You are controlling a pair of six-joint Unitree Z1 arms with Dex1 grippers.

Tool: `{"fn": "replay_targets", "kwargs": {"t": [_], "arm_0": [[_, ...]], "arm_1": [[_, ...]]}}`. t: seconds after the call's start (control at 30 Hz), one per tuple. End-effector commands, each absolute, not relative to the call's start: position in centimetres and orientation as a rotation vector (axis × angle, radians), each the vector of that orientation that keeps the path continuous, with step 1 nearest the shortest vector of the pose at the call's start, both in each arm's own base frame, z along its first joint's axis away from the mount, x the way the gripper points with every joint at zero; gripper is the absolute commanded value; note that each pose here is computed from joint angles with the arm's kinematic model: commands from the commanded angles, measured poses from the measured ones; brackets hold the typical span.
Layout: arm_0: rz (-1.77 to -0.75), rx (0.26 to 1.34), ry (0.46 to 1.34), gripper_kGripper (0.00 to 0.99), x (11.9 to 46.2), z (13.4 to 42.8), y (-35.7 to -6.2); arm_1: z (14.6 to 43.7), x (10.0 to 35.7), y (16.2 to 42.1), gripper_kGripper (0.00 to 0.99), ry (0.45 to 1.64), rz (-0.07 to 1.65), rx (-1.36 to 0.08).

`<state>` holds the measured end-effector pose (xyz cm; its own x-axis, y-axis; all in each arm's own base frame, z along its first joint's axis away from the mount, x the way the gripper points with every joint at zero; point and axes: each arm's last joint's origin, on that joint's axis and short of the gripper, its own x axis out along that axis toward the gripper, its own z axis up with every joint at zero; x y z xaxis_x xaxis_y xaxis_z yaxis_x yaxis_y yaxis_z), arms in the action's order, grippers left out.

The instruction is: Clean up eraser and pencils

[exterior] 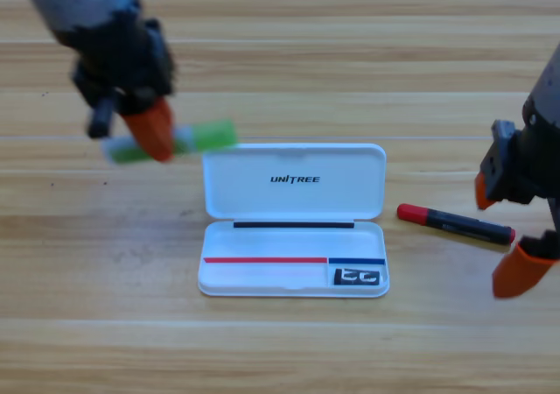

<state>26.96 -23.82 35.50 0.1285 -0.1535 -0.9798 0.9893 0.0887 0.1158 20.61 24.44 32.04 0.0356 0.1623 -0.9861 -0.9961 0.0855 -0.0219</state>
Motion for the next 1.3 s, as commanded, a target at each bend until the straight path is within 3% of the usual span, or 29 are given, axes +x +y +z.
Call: {"fn": "replay_targets", "kwargs": {"t": [0.03,0.2,0.47,0.7,0.77,0.87,0.93,1.0,1.1,1.13,1.3], "arm_0": [[-1.3,1.128,1.155,0.0,26.2,30.0,-29.7],[-1.352,1.132,1.211,0.0,26.3,27.1,-31.9],[-1.355,1.137,1.271,0.0,27.6,23.6,-33.9],[-1.334,1.157,1.278,0.0,28.5,21.5,-34.9],[-1.334,1.157,1.284,0.0,28.7,21.1,-35.1],[-1.329,1.153,1.285,0.0,28.9,20.8,-35.3],[-1.322,1.152,1.284,0.0,29.0,20.6,-35.5],[-1.314,1.155,1.282,0.0,29.1,20.4,-35.5],[-1.303,1.154,1.284,0.0,29.2,20.2,-35.5],[-1.302,1.155,1.28,0.0,29.2,20.2,-35.6],[-1.291,1.155,1.282,0.0,29.2,20.0,-35.6]], "arm_1": [[26.3,28.0,22.0,0.99,1.175,0.994,-1.027],[22.3,32.4,23.6,0.986,1.216,1.027,-1.067],[17.9,35.8,25.3,0.92,1.252,1.055,-1.124],[15.6,37.0,24.8,0.89,1.304,1.037,-1.14],[15.4,37.0,24.7,0.824,1.312,1.044,-1.143],[15.3,36.7,24.5,0.807,1.337,1.053,-1.148],[15.2,36.4,24.3,0.678,1.361,1.07,-1.149],[15.1,36.0,24.2,0.469,1.383,1.11,-1.135],[15.1,35.6,24.1,0.08,1.406,1.157,-1.112],[15.0,35.5,24.1,0.0,1.409,1.164,-1.11],[15.2,35.3,24.0,0.0,1.406,1.169,-1.112]]}}
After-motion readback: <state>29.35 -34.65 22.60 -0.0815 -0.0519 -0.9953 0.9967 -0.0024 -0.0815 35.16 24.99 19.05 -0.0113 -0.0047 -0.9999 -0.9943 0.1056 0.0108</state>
